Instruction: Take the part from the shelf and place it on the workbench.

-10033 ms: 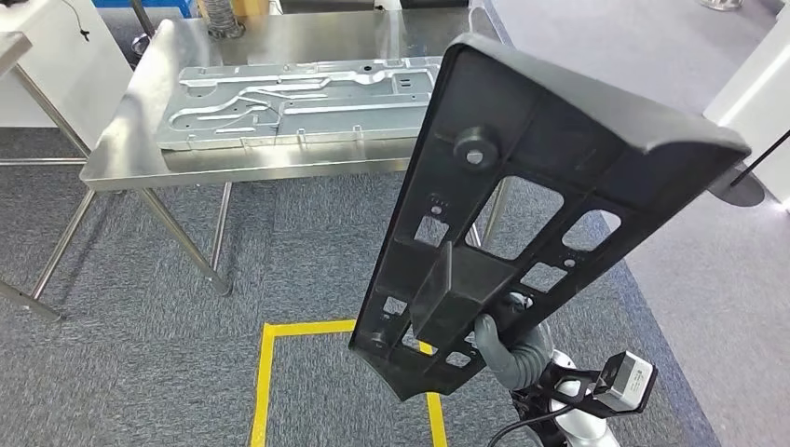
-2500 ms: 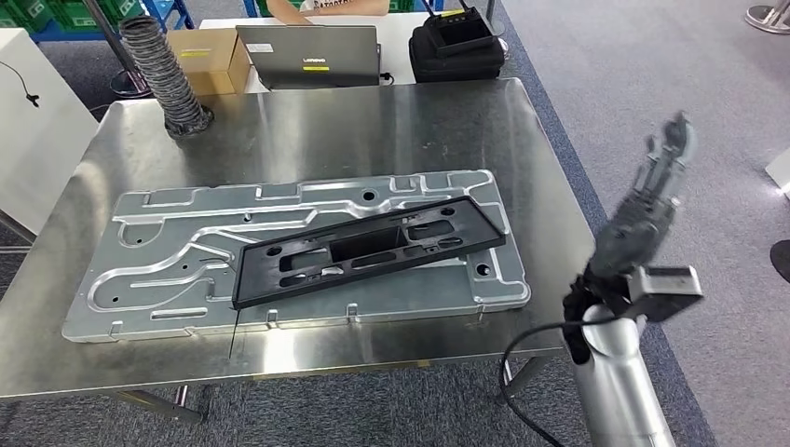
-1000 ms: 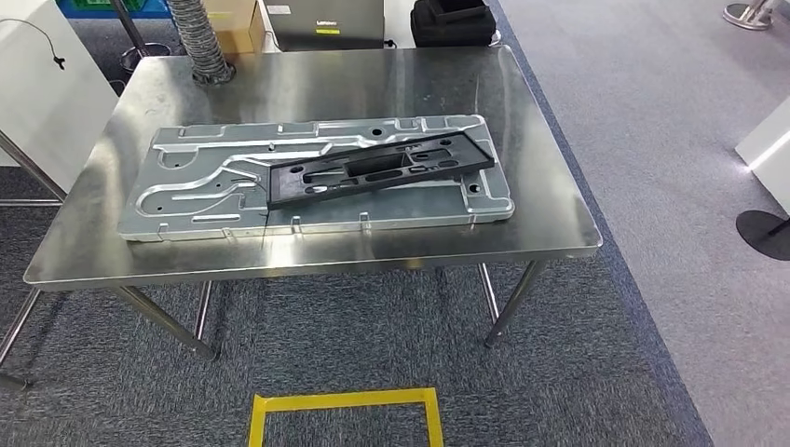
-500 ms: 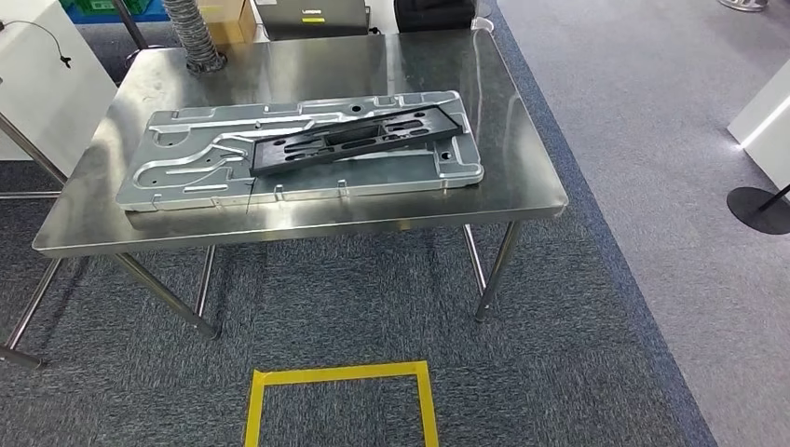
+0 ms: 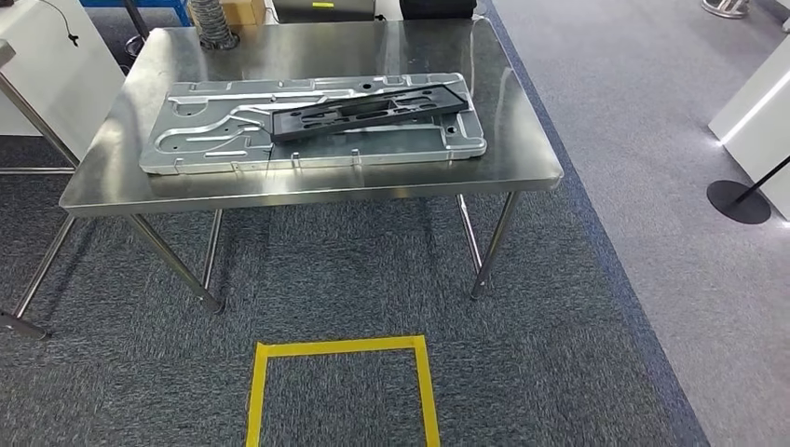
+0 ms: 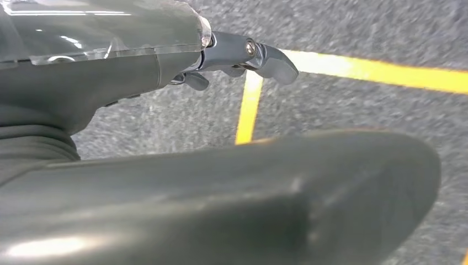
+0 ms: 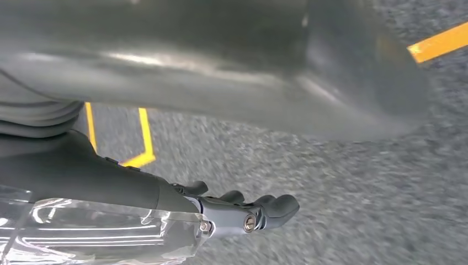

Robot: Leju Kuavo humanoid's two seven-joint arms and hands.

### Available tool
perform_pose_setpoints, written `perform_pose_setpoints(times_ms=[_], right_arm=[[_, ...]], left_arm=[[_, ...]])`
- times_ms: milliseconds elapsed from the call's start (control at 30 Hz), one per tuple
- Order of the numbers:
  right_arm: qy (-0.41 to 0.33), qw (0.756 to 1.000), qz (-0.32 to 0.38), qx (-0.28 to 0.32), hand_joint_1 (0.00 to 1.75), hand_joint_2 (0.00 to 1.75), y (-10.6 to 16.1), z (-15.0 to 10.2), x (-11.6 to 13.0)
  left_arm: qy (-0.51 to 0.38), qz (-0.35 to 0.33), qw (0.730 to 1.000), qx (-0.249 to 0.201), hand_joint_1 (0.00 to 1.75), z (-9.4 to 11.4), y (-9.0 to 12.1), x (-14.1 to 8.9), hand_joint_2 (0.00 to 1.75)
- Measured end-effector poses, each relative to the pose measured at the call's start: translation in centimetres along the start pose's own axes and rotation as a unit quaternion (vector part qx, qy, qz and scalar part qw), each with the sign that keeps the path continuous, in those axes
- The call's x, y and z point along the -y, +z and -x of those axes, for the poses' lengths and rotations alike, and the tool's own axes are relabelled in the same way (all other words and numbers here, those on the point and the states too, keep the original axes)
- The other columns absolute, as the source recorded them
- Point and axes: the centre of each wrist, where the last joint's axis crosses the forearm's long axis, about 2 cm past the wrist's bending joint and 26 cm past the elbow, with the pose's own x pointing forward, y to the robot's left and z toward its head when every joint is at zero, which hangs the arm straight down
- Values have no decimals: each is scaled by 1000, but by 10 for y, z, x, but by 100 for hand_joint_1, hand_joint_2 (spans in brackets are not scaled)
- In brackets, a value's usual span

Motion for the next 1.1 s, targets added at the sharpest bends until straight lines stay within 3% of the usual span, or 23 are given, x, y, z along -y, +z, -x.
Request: perform_pose_setpoints(times_ms=[200,567,1100], right_arm=[[-25,1000,-16,0,0,0,-1,-5,-3],[-51,996,-48,-57,0,0,2,-1,-16],[-85,993,-77,-25,0,0,2,-6,-25]], left_arm=[[-2,1,1000,-1,0,-1,-1,1,0],[-11,5,1000,-4,0,-3,-1,1,0],[-17,8,1000,-1,0,-9,-4,4,0]])
